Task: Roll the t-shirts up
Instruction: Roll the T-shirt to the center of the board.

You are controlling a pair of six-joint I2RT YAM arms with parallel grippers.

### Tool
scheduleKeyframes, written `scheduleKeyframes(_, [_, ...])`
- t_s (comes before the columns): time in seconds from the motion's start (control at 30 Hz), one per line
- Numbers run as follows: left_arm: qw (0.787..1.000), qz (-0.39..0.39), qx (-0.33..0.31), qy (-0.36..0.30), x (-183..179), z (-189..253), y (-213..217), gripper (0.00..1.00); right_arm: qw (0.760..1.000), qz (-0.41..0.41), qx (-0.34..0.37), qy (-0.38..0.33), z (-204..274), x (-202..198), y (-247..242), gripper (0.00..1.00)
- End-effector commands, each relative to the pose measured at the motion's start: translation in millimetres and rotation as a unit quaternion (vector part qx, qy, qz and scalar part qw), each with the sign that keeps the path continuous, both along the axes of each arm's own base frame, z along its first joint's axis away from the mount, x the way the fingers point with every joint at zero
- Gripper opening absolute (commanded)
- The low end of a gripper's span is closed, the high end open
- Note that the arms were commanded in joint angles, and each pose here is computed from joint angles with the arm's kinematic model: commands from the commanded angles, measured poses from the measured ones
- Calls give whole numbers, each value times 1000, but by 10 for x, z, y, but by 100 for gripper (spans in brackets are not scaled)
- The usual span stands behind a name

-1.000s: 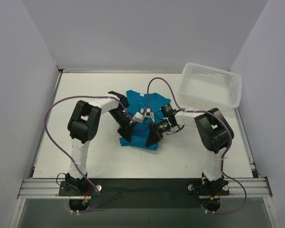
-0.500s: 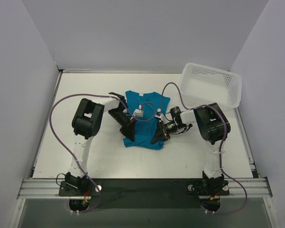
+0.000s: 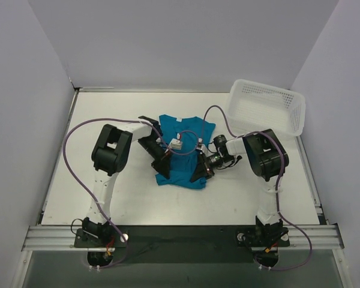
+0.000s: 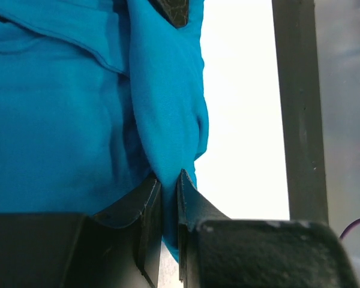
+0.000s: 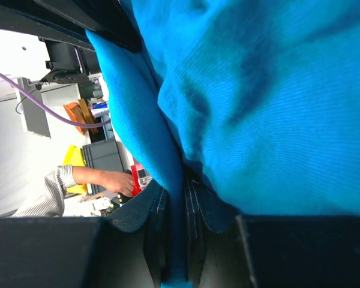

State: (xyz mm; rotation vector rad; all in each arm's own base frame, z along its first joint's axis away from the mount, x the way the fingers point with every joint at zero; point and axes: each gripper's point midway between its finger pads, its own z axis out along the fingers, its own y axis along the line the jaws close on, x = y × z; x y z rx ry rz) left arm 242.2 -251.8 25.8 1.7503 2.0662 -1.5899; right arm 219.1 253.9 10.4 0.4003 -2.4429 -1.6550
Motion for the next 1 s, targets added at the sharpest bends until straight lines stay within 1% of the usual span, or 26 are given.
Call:
scheduleKeyframes(0.0, [992, -94, 80, 3, -276, 199, 440, 0, 998, 6, -49, 49, -127, -126, -113, 0])
scheduleKeyframes(0.1, [989, -127, 76, -8, -465, 262, 465, 0, 998, 15, -40, 46, -72, -151, -93, 0])
scheduleKeyframes(0.13, [988, -135, 74, -13, -514, 289, 451, 3, 998, 15, -41, 45, -72, -154, -95, 0])
scheduleKeyframes(0.17, [988, -132, 75, -11, -522, 305, 443, 17, 998, 16, -45, 46, -94, -157, -98, 0])
scheduleKeyframes(0.23, [991, -105, 83, -1, -484, 370, 401, 29, 998, 15, -49, 46, -100, -151, -100, 0])
scheduleKeyframes(0.27, [993, -86, 79, -1, -415, 424, 372, 40, 998, 16, -51, 44, -108, -149, -100, 0])
scheduleKeyframes(0.3, [995, -70, 75, -10, -318, 496, 339, 76, 998, 16, -51, 43, -100, -152, -96, 0])
scheduleKeyframes(0.33, [996, -49, 76, -18, -239, 605, 331, 97, 998, 20, -52, 41, -103, -162, -84, 0])
scheduleKeyframes(0.37, [996, -31, 76, -28, -143, 685, 365, 97, 998, 21, -52, 40, -97, -161, -80, 0])
scheduleKeyframes(0.43, [995, -3, 69, -72, 62, 940, 359, 97, 998, 23, -51, 37, -94, -147, -66, 0])
scheduleKeyframes(0.5, [990, 29, 73, -121, 275, 1071, 392, 97, 998, 23, -53, 39, -114, -124, -54, 0])
scheduleKeyframes(0.53, [986, 39, 66, -148, 273, 1229, 406, 97, 998, 24, -52, 40, -115, -119, -51, 0])
scheduleKeyframes(0.57, [983, 44, 67, -166, 267, 1251, 420, 97, 998, 25, -50, 37, -119, -107, -46, 0])
scheduleKeyframes(0.6, [971, 50, 66, -225, 411, 1224, 370, 97, 998, 26, -45, 38, -101, -102, -32, 0])
scheduleKeyframes(0.63, [968, 61, 77, -233, 212, 1193, 436, 97, 998, 27, -43, 39, -94, -110, -21, 0])
scheduleKeyframes(0.67, [960, 53, 78, -262, 159, 1147, 448, 97, 999, 36, -31, 24, -78, -95, -4, 0])
scheduleKeyframes(0.7, [934, 41, 77, -345, 264, 1108, 317, 97, 999, 36, -23, 23, -56, -83, 6, 0])
scheduleKeyframes(0.73, [924, 46, 91, -368, 15, 968, 436, 97, 999, 39, -15, 22, -25, -79, 22, 0])
scheduleKeyframes(0.77, [908, 50, 87, -408, -13, 946, 398, 97, 999, 42, -11, 19, -10, -76, 23, 0])
scheduleKeyframes(0.8, [876, 74, 52, -474, 129, 1010, 254, 97, 999, 44, -9, 13, 10, -55, 35, 0])
scheduleKeyframes(0.83, [854, 76, 61, -511, -54, 888, 345, 97, 999, 45, -10, 13, 21, -59, 37, 0])
scheduleKeyframes(0.87, [834, 87, 53, -541, -70, 845, 332, 97, 999, 48, -10, 13, 39, -76, 44, 0])
scheduleKeyframes(0.9, [795, 120, 24, -594, 66, 999, 240, 97, 999, 50, -7, 13, 48, -86, 53, 0])
scheduleKeyframes(0.93, [767, 113, 8, -632, -8, 1087, 198, 97, 999, 52, -2, 15, 76, -100, 65, 0])
scheduleKeyframes(0.97, [763, 99, 14, -638, -101, 876, 255, 97, 998, 54, 0, 19, 90, -126, 68, 0])
